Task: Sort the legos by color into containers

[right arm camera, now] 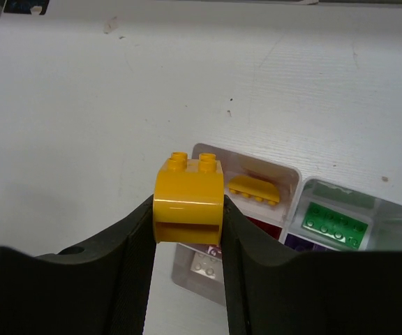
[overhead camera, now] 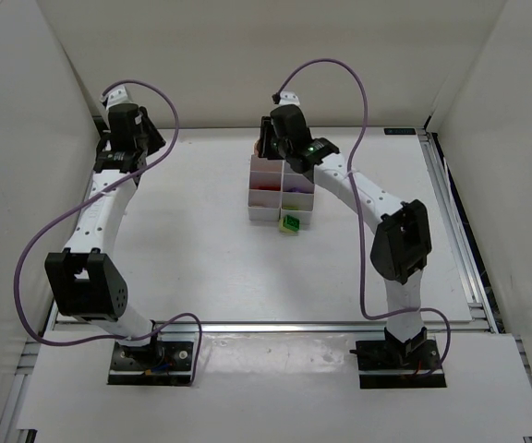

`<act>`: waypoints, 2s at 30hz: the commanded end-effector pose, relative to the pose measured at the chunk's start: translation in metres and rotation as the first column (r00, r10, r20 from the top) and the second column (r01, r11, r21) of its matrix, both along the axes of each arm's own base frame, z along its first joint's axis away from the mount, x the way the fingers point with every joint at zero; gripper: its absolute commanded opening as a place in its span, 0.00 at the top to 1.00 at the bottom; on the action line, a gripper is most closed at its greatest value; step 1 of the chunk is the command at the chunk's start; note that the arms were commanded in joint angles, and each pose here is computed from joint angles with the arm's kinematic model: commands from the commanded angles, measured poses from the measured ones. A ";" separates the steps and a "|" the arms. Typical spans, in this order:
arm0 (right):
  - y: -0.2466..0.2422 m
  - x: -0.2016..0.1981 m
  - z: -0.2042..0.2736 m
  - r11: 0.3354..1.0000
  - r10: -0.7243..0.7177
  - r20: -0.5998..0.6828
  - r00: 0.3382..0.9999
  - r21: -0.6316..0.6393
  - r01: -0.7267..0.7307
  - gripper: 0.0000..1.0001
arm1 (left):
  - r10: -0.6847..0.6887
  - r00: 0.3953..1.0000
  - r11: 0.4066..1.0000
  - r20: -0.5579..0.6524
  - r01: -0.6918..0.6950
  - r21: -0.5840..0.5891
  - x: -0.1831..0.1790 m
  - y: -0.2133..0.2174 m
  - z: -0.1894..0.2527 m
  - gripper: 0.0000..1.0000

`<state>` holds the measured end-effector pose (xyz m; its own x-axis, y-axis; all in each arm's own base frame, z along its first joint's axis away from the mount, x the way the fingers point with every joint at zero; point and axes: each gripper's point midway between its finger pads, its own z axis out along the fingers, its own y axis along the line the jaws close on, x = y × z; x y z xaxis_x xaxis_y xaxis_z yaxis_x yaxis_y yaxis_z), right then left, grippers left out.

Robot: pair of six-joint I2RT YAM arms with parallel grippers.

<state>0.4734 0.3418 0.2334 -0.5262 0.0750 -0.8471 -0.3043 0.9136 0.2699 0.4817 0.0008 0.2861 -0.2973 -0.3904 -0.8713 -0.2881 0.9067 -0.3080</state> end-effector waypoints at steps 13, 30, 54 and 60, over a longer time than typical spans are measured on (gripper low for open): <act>-0.003 0.010 -0.010 0.987 -0.162 -0.057 0.985 -0.009 0.162 1.00 | -0.006 1.000 1.000 0.007 0.006 -0.008 -0.012 -0.002 0.004 0.90; -0.010 0.021 -0.036 0.986 -0.168 -0.088 0.982 -0.030 0.166 1.00 | -0.012 1.000 1.000 0.006 0.012 -0.009 -0.007 -0.003 0.003 0.90; 0.012 0.018 -0.007 0.998 -0.025 -0.026 0.999 0.055 0.027 0.25 | -0.039 0.999 0.998 0.011 0.040 -0.055 -0.011 -0.012 -0.001 0.90; -0.006 -0.004 0.053 0.997 0.061 0.183 0.981 0.024 -0.067 0.19 | -0.242 0.963 0.947 0.118 0.261 -0.185 -0.024 -0.057 0.023 0.90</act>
<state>0.4780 0.3404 0.1914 -0.5815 0.0526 -0.8119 -0.2794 0.9243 0.2601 0.4697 -0.0252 0.2563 -0.3822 -0.4361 -0.8147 -0.2045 0.8997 -0.3857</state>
